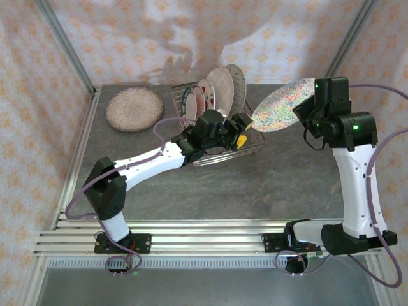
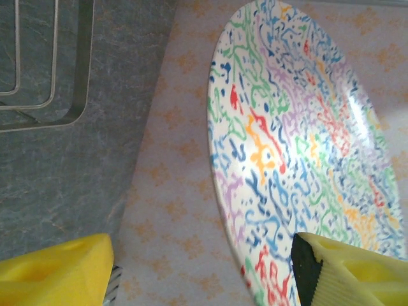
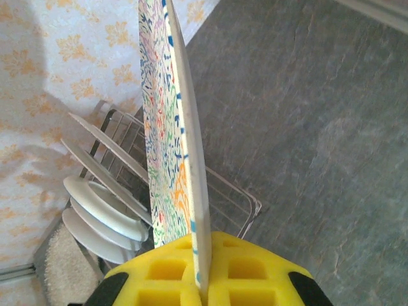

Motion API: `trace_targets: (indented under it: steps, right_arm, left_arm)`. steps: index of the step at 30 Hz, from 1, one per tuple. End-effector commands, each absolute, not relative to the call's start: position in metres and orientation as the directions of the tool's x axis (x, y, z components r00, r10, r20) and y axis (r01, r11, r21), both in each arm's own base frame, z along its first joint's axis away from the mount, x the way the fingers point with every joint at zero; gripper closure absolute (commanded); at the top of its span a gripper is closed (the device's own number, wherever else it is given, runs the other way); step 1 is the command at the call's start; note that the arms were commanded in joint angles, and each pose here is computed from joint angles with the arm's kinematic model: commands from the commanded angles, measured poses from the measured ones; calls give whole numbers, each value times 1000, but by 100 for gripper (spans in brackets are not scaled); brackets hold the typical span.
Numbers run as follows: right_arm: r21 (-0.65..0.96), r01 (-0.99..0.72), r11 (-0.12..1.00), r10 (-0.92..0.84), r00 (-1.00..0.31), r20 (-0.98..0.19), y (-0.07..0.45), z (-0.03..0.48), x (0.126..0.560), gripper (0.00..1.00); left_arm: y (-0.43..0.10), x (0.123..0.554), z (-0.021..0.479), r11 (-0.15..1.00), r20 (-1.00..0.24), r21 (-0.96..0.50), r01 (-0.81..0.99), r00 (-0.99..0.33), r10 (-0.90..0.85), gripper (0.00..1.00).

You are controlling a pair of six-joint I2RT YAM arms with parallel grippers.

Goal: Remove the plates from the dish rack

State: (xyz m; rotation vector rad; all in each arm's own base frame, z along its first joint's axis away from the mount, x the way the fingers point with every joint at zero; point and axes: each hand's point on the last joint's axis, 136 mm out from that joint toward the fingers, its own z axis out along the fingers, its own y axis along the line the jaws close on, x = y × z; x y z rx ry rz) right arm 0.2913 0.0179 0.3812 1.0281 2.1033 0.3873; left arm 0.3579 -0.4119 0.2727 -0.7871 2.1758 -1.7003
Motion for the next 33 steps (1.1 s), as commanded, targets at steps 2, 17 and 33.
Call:
trace_targets:
  steps: [2,17,33]
  right_arm:
    - [677,504,536,844,-332,-421,24,397,290,100]
    - [744,519,421,905,-297,-305,25,382,277,100]
    - [761,516,394,912,-320,-256,33,373,281,100]
  left_arm:
    - [-422,364,301,38,179,-970,-239,-814,-553,33]
    - [-434,365,296,-12,248,-959,-282,-821,-513,56]
    - [-436,363,295,-10,253,-958,-287,-829,-498,79]
